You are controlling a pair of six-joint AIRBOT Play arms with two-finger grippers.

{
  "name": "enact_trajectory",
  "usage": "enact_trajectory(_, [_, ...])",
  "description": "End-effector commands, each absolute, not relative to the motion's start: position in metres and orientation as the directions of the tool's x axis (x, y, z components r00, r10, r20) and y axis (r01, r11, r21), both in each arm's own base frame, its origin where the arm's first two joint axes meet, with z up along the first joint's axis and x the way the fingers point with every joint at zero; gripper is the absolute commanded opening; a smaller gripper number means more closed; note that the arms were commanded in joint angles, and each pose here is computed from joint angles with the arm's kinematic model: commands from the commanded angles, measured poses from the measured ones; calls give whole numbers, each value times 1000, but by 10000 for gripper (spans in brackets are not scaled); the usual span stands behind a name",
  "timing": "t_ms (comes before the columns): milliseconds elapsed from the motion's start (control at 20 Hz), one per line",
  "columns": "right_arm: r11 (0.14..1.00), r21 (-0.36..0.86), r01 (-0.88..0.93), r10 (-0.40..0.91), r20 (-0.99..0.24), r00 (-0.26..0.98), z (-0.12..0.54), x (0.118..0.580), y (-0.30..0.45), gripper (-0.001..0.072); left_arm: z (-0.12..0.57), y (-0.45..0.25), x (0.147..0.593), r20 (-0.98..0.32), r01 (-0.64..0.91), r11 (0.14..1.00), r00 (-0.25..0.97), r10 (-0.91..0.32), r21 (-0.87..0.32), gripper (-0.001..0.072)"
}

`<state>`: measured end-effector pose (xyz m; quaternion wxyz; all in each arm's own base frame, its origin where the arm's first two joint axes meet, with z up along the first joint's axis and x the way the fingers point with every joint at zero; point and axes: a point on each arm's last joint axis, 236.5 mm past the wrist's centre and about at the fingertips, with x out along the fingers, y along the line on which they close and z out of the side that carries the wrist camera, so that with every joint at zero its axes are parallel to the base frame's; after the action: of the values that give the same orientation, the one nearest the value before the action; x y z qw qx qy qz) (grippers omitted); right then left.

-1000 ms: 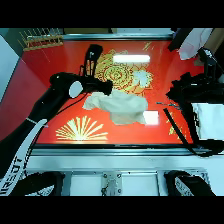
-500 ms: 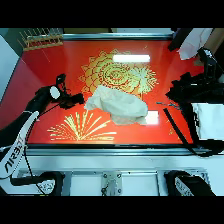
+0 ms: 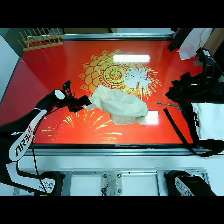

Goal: Fold the clothes and pants, and hang the long-sleeved shirts on hangers.

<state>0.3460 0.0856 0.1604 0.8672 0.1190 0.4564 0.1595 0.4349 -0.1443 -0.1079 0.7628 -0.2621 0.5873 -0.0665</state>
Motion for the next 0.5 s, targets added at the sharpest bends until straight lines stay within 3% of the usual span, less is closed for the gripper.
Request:
enact_trajectory(0, [913,372,-166,402,-756,516,156,348,90,13,-103,-161,445,-843,-171,854,340,-418,-492,618])
enact_trajectory(150, [913,374,-162,402,-764,504,151,350,90,14,-107,-173,449,-843,-155,856,327,-428,-494,616])
enact_trajectory(200, [913,374,-161,402,-767,499,149,350,90,14,-106,-178,452,-840,-148,855,330,-431,-497,548])
enact_trajectory(300, [915,373,-153,399,-779,484,142,351,89,14,-101,-182,463,-831,-133,854,347,-435,-503,82])
enact_trajectory(350, [925,353,-141,376,-796,475,134,350,83,15,-95,-181,469,-824,-128,853,361,-436,-507,8])
enact_trajectory(450, [962,262,-82,271,-860,433,101,343,58,15,-77,-171,480,-811,-122,847,387,-440,-518,8])
